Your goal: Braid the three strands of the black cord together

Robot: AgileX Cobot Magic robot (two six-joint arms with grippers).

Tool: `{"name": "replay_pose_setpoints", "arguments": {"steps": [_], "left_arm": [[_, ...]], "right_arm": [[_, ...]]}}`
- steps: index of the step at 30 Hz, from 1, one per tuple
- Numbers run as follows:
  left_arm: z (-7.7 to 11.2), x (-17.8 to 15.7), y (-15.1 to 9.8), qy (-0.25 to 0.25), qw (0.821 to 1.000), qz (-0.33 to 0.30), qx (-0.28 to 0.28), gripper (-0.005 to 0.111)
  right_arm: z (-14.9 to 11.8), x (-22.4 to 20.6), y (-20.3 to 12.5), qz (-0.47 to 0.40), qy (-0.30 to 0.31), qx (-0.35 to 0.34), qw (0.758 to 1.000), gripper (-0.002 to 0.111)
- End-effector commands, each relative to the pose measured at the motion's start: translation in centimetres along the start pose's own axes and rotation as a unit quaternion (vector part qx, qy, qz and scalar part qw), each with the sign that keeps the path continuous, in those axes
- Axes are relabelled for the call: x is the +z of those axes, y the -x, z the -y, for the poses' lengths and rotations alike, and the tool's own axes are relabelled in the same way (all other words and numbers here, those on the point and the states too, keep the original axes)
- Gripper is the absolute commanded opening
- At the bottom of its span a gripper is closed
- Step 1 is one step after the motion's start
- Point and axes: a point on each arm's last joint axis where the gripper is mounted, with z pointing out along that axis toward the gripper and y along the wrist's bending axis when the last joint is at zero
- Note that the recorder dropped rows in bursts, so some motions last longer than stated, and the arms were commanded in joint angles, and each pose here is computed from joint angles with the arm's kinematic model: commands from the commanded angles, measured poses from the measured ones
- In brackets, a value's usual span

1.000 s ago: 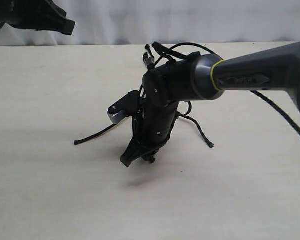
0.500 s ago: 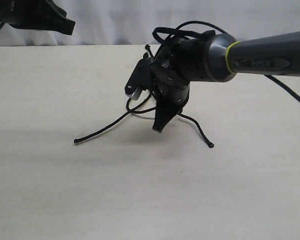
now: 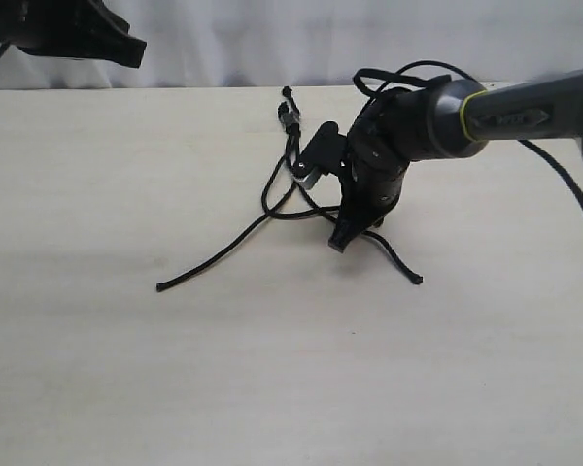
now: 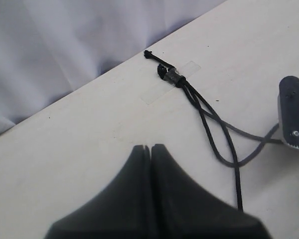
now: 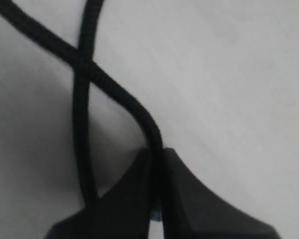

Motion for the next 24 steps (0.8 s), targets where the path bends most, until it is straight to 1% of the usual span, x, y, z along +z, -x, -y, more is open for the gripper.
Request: {"name": "replay_pose_setpoints", "arguments": {"steps": [1, 4, 5, 6, 8, 9, 10, 11, 12, 14, 17, 18, 20, 24], "left_arm": [[0.0, 0.0, 0.0, 0.001, 1.000, 0.006, -0.006, 0.000], [0.0, 0.0, 0.0, 0.000, 1.000, 0.005, -0.006, 0.000], [0.0, 0.0, 0.0, -0.001, 1.000, 0.002, -0.006, 0.000], [0.0, 0.0, 0.0, -0.001, 1.000, 0.002, -0.006, 0.000], [0.0, 0.0, 0.0, -0.001, 1.000, 0.002, -0.006, 0.000], [0.0, 0.0, 0.0, -0.001, 1.000, 0.002, -0.006, 0.000], [0.0, 0.0, 0.0, -0.001, 1.000, 0.002, -0.006, 0.000], [0.0, 0.0, 0.0, -0.001, 1.000, 0.002, -0.006, 0.000], [0.0, 0.0, 0.0, -0.001, 1.000, 0.002, -0.006, 0.000], [0.0, 0.0, 0.0, -0.001, 1.000, 0.002, -0.006, 0.000], [0.0, 0.0, 0.0, -0.001, 1.000, 0.002, -0.006, 0.000], [0.0, 0.0, 0.0, -0.001, 1.000, 0.002, -0.006, 0.000], [0.0, 0.0, 0.0, -0.001, 1.000, 0.002, -0.006, 0.000], [0.0, 0.0, 0.0, -0.001, 1.000, 0.003, -0.006, 0.000]], "right_arm": [[-2.5, -0.3, -0.6, -0.042, 0.093, -0.018, 0.995, 0.004], [-4.7, -1.2, -0.5, -0.054, 0.172, -0.053, 0.982, 0.004], [-5.8, -2.4, 0.1, -0.038, 0.202, -0.075, 0.976, 0.004], [-6.2, -3.2, 0.5, -0.025, 0.205, -0.089, 0.974, 0.004], [-6.0, -5.9, 1.6, 0.018, 0.183, -0.101, 0.978, 0.004], [-5.1, -7.6, 2.1, 0.052, 0.165, -0.094, 0.980, 0.004], [-4.4, -8.4, 2.2, 0.070, 0.155, -0.088, 0.982, 0.004], [-3.1, -9.5, 2.3, 0.095, 0.137, -0.075, 0.983, 0.004], [-2.4, -9.8, 2.1, 0.102, 0.130, -0.067, 0.984, 0.004], [0.0, -9.5, 1.2, 0.103, 0.118, -0.037, 0.987, 0.004], [2.3, -8.2, -0.1, 0.088, 0.115, 0.021, 0.989, 0.004], [2.9, -7.4, -0.7, 0.077, 0.117, 0.039, 0.989, 0.004], [3.3, -5.9, -1.4, 0.053, 0.126, 0.048, 0.989, 0.004], [3.6, -5.0, -2.0, 0.033, 0.137, 0.085, 0.986, 0.004]]}}
